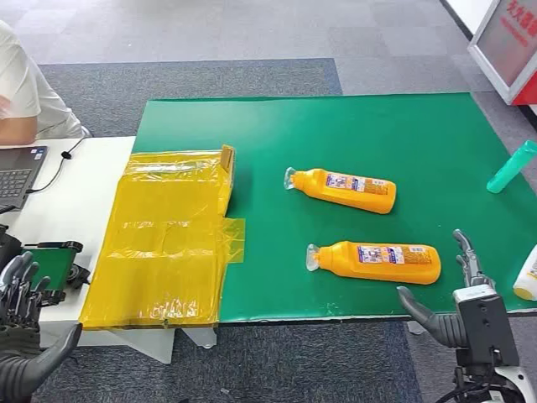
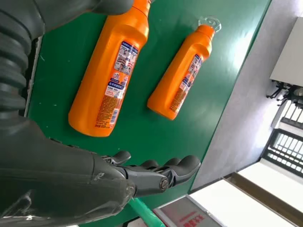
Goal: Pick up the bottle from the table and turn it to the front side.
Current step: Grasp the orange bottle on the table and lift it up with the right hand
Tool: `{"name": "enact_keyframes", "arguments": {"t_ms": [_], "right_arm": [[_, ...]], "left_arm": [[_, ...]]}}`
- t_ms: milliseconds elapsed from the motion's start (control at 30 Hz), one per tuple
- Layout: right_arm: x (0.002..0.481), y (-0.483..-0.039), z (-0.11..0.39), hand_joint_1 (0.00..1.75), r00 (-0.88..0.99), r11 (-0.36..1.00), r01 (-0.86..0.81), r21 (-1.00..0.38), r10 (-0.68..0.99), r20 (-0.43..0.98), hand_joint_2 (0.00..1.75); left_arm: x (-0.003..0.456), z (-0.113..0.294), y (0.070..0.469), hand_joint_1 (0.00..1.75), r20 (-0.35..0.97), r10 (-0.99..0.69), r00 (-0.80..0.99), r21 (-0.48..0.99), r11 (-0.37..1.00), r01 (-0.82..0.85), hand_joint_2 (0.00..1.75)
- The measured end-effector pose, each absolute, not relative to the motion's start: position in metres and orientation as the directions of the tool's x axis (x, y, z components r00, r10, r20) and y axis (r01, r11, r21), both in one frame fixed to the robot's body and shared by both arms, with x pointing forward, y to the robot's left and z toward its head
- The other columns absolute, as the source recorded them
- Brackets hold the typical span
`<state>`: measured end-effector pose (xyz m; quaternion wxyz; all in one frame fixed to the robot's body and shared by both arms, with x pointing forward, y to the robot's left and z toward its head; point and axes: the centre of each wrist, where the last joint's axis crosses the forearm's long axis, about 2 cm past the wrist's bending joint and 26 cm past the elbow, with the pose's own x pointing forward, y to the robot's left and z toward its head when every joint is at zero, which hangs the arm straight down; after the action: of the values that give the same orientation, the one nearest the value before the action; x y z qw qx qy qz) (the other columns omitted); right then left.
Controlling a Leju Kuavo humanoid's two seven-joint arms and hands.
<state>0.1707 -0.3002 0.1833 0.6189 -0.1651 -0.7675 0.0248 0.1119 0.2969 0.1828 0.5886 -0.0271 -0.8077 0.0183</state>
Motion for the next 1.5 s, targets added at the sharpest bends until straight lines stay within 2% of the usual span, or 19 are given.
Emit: {"name": "enact_keyframes", "arguments": {"t_ms": [300, 567, 633, 733, 800, 900, 1167, 1500], "right_arm": [[0.17, -0.3, 0.183, 0.0, -0.165, 0.936, 0.23, -0.266, 0.307, 0.937, 1.75], [0.17, -0.301, 0.186, 0.0, -0.093, 0.861, 0.277, -0.426, 0.466, 0.88, 1.75], [0.172, -0.299, 0.187, 0.0, -0.003, 0.777, 0.27, -0.569, 0.591, 0.807, 1.75], [0.18, -0.292, 0.191, 0.0, 0.179, 0.515, 0.183, -0.837, 0.82, 0.544, 1.75], [0.189, -0.286, 0.194, 0.0, 0.222, 0.392, 0.134, -0.91, 0.883, 0.413, 1.75], [0.204, -0.278, 0.197, 0.0, 0.216, 0.311, 0.096, -0.945, 0.921, 0.325, 1.75], [0.225, -0.271, 0.196, 0.0, 0.182, 0.232, 0.032, -0.972, 0.955, 0.234, 1.75], [0.301, -0.274, 0.189, 0.0, 0.193, 0.147, -0.095, -0.984, 0.973, 0.127, 1.75]], "left_arm": [[0.112, 0.183, 0.297, 0.0, 0.949, 0.07, -0.307, -0.066, 0.998, 0.023, 1.75], [0.112, 0.183, 0.297, 0.0, 0.95, 0.071, -0.303, -0.066, 0.997, 0.025, 1.75], [0.112, 0.183, 0.297, 0.0, 0.951, 0.072, -0.302, -0.066, 0.997, 0.029, 1.75], [0.112, 0.183, 0.296, 0.0, 0.95, 0.075, -0.302, -0.063, 0.997, 0.05, 1.75], [0.113, 0.183, 0.296, 0.0, 0.949, 0.078, -0.304, -0.06, 0.996, 0.068, 1.75], [0.116, 0.184, 0.296, 0.0, 0.947, 0.079, -0.312, -0.057, 0.995, 0.081, 1.75], [0.119, 0.184, 0.296, 0.0, 0.945, 0.081, -0.317, -0.05, 0.993, 0.106, 1.75], [0.135, 0.18, 0.295, 0.0, 0.947, 0.069, -0.313, -0.021, 0.988, 0.152, 1.75]]}}
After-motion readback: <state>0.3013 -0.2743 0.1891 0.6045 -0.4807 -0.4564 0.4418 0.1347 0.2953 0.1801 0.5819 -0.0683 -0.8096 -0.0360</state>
